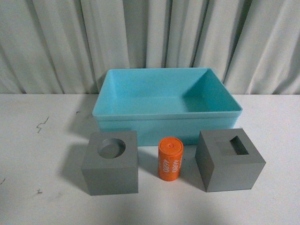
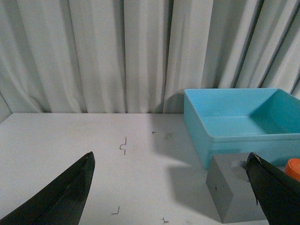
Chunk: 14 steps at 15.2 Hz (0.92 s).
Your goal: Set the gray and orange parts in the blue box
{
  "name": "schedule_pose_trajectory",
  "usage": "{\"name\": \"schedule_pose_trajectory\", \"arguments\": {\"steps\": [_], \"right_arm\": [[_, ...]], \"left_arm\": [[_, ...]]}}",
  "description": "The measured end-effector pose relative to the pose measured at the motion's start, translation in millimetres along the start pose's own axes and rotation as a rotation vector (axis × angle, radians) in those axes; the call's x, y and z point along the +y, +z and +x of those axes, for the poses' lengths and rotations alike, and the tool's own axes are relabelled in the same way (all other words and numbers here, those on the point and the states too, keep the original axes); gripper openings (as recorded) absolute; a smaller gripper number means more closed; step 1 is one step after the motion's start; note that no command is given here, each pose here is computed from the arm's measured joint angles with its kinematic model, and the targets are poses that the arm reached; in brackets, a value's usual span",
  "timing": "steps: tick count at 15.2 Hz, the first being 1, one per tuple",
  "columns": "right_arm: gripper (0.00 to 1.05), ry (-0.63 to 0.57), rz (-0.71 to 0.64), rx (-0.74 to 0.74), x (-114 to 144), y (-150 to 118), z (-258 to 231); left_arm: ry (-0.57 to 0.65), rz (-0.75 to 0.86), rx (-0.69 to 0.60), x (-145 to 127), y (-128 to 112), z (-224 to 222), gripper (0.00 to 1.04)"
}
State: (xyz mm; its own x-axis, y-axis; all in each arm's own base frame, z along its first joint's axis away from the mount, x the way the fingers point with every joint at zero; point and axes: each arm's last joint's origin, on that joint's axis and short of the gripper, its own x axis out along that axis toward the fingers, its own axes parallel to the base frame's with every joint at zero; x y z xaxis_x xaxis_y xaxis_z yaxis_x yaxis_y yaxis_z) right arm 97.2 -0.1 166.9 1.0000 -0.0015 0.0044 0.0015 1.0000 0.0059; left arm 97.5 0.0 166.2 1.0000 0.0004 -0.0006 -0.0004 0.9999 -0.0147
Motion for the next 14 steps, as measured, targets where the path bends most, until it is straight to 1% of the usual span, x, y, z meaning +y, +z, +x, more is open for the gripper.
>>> {"name": "schedule_pose_trajectory", "arguments": {"steps": [14], "right_arm": [[0.98,0.0,0.0,0.0,0.0,0.0,0.0]], "left_arm": [[0.0,0.0,0.0,0.0,0.0,0.0,0.98]]}}
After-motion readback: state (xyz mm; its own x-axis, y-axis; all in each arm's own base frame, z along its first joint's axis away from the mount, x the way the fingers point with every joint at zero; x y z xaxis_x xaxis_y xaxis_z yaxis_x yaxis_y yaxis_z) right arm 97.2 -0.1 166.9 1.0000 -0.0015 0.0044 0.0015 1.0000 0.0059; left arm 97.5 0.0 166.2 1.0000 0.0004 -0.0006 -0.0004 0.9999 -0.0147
